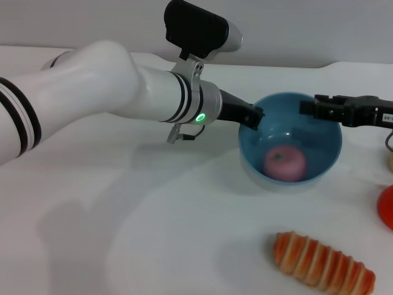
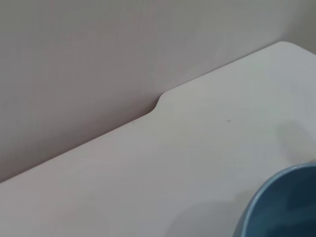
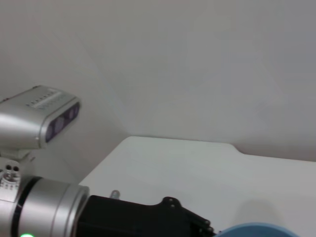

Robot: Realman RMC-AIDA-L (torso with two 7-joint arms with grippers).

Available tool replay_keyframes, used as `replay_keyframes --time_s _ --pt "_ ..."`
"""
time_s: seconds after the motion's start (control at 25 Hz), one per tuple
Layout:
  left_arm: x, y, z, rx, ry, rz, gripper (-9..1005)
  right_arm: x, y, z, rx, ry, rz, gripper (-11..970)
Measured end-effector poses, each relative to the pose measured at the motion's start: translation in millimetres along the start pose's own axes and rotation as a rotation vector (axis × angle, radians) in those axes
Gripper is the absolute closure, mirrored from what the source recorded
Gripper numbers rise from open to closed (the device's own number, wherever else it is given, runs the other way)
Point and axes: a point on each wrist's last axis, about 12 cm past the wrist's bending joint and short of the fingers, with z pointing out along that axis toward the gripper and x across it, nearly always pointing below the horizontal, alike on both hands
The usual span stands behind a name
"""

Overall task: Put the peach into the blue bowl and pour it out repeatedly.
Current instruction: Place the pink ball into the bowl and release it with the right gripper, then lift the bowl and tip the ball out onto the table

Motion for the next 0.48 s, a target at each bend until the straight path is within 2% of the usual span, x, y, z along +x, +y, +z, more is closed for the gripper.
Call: replay_keyframes --time_s 0.12,0.28,0.4,0.48 --pt "0.3 0.4 0.0 -0.002 -0.001 -0.001 996 1.8 -2.8 -4.4 0.021 -0.028 -0.032 401" --pt "0.9 0.7 -0.2 -0.002 0.003 0.005 996 3.5 -7.4 -25.9 0.074 -0.187 -0.165 381" --pt "1.3 -0.7 1.0 -0.012 -0.004 0.039 996 17.6 -9.5 -43.5 0.132 -0.321 -0.296 380" --pt "0.6 -0.5 1.7 -0.027 -0.019 0.057 996 31.1 -12.6 -53.2 0.187 -0.404 -0.334 380"
